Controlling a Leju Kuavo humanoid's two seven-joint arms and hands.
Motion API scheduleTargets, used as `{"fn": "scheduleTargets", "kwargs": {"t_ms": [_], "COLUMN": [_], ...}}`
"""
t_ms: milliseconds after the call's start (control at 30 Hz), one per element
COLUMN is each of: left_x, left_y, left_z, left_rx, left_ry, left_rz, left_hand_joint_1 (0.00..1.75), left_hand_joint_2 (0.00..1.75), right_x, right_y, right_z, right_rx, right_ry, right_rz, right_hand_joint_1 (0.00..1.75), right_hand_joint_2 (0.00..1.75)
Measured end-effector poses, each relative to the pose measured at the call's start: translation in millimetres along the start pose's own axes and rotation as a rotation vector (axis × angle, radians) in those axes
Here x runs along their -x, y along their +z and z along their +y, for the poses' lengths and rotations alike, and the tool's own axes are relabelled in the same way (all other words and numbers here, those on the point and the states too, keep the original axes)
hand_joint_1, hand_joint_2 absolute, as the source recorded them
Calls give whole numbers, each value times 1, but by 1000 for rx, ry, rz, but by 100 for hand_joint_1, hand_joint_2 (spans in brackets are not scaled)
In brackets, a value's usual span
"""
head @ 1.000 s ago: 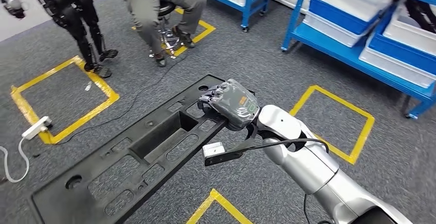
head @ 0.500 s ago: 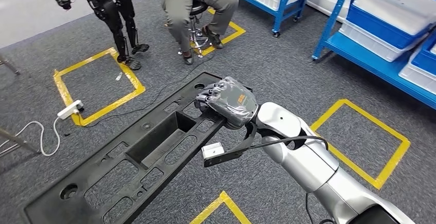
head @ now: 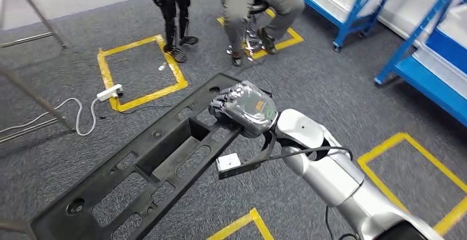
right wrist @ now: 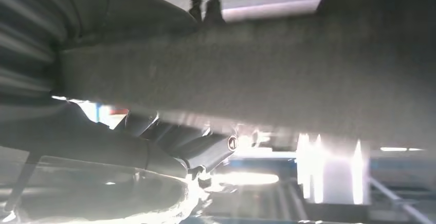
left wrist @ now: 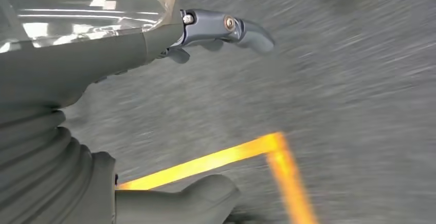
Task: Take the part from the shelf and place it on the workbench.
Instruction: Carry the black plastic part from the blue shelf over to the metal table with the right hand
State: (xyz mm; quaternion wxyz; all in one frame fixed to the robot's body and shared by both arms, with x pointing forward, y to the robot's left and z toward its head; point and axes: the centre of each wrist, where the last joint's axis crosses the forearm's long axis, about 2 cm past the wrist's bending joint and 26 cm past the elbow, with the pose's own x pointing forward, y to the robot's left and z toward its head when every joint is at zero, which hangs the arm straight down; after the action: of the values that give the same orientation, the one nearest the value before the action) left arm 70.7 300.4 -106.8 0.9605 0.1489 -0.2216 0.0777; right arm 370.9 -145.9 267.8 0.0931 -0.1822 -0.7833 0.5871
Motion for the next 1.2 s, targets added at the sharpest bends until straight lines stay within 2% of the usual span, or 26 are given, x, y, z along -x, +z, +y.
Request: {"fn": "scheduleTargets", "kwargs": {"t_ms": [100, 267, 433, 933, 1200], "left_x": [1, 3, 9, 5, 5], "left_y": [1, 2, 3, 0, 0], "left_z": [-1, -3, 0, 3, 4], "left_rx": [59, 83, 77, 75, 77], "left_ry": [-66, -123, -166, -205, -206], "left_rz": [112, 146, 227, 280, 281], "left_hand_joint_1": [0, 0, 0, 0, 0], "left_hand_joint_2": [175, 175, 175, 175, 175], "right_x": [-1, -2, -5, -7, -7], "right_y": [2, 0, -5, -6, 2], "right_z": [3, 2, -1, -5, 1], "right_rx": [-7, -5, 5, 14, -6], "right_ry": [-3, -3, -4, 7, 3], "right_rz": [-3, -11, -19, -18, -6], "right_hand_joint_1": [175, 175, 175, 175, 175], "right_hand_joint_2": [175, 175, 175, 175, 175]}}
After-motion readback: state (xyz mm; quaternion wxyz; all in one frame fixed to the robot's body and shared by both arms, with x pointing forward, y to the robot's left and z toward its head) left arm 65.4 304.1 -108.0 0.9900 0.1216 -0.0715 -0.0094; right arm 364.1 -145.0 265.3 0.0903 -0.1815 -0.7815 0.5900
